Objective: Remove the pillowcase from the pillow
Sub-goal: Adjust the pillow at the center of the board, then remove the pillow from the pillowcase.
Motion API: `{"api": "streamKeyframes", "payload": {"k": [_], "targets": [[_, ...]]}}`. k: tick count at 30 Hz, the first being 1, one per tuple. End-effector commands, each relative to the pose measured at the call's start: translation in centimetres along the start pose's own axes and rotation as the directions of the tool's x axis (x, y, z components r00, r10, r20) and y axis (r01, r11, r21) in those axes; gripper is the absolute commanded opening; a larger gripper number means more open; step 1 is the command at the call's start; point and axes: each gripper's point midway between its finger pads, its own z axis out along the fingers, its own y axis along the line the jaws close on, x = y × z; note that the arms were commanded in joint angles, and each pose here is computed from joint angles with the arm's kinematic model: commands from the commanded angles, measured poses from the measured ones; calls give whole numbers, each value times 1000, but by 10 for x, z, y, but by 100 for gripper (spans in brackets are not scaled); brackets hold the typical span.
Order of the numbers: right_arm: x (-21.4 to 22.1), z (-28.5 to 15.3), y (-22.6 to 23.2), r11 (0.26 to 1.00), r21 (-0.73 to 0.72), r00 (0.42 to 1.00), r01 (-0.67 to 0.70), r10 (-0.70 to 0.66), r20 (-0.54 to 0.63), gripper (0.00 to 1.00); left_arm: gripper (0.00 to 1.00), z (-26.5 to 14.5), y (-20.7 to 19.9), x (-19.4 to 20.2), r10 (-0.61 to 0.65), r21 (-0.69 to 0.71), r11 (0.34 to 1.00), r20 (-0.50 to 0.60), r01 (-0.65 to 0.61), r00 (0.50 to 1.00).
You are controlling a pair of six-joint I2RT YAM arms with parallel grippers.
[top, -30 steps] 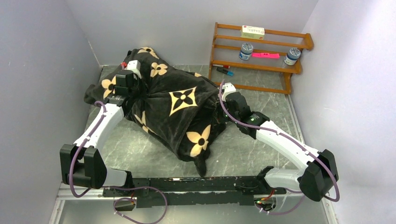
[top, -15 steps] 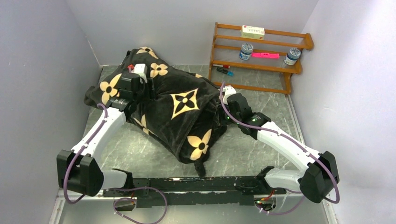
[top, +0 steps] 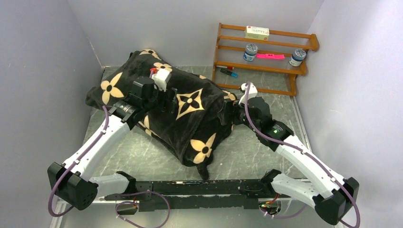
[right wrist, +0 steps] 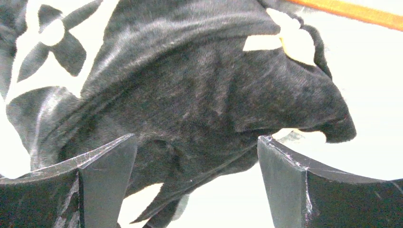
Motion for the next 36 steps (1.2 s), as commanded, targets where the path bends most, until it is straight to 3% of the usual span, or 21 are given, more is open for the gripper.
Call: {"api": "streamKeyframes", "payload": {"k": [1,6,10,15,20,28,36], "targets": [[-30,-12,2,999,-17,987,-48,50,151,100,96,-25,-50,-21,88,250,962,82,-106,993],[-37,-25,11,994,-94,973,-49,68,219,100,96,-30,-65,-16,178,263,944,108,-200,978],[-30,-20,12,990,-106,971,-90,111,210,100,96,-30,-87,-2,280,257,922,78,-290,957],[-15,-8,14,976,-135,962,-171,195,190,100,96,-36,-125,9,359,283,880,130,-382,924],[-8,-3,20,976,-166,971,-142,170,169,100,96,-38,-148,6,413,249,860,170,-445,895],[4,8,25,976,-187,982,-115,140,128,98,96,-13,-114,10,402,-12,915,86,-402,912],[6,16,34,985,-169,992,-37,57,115,100,96,-11,-100,6,264,-46,964,116,-260,958]]}}
